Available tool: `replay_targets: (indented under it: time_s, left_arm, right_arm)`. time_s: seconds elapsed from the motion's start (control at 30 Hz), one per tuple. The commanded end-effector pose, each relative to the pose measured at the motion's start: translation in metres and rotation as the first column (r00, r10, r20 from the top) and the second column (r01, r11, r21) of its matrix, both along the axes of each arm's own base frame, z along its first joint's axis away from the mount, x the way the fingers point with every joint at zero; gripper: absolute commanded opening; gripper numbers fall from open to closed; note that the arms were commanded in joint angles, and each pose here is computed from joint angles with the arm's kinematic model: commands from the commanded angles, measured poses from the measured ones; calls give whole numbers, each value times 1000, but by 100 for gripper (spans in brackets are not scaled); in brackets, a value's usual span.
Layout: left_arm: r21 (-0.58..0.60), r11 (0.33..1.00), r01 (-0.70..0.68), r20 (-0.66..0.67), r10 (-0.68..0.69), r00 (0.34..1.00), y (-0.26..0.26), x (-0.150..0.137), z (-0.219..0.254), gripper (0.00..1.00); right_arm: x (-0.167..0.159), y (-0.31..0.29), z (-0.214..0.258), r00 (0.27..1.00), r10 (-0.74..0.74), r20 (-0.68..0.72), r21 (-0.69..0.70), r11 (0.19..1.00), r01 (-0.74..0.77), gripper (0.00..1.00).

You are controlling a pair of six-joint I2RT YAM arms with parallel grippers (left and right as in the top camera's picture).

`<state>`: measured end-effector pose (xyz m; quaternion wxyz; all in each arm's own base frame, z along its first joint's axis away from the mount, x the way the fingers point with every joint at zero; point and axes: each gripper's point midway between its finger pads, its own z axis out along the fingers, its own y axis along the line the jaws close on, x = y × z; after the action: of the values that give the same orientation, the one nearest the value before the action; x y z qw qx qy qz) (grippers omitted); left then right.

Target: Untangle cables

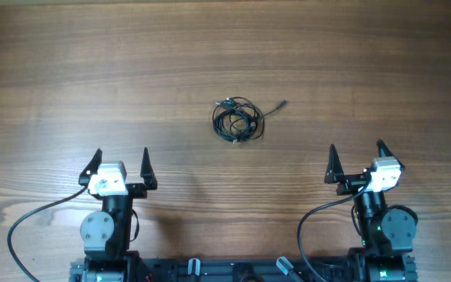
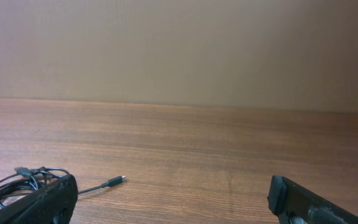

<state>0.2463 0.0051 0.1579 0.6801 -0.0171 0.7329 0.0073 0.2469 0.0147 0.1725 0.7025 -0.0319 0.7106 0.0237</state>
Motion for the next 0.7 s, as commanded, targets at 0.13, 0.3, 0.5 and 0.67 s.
replay_targets:
  time_s: [0.13,0.3,0.5,0.67]
  left_arm:
    - [19,1000,-5,4,5,1000,2,0,0,100]
    - [19,1000,-5,4,5,1000,2,0,0,100]
    - [19,1000,-5,4,5,1000,2,0,0,100]
    - [19,1000,0,4,0,1000,1,0,0,100]
  right_arm:
    - [0,-2,2,1000,-10,9,12,1000,10,100]
    - [0,-2,2,1000,-10,9,13,1000,10,100]
    - [0,-2,2,1000,-10,9,13,1000,10,100]
    - [0,-2,2,1000,-10,9,13,1000,10,100]
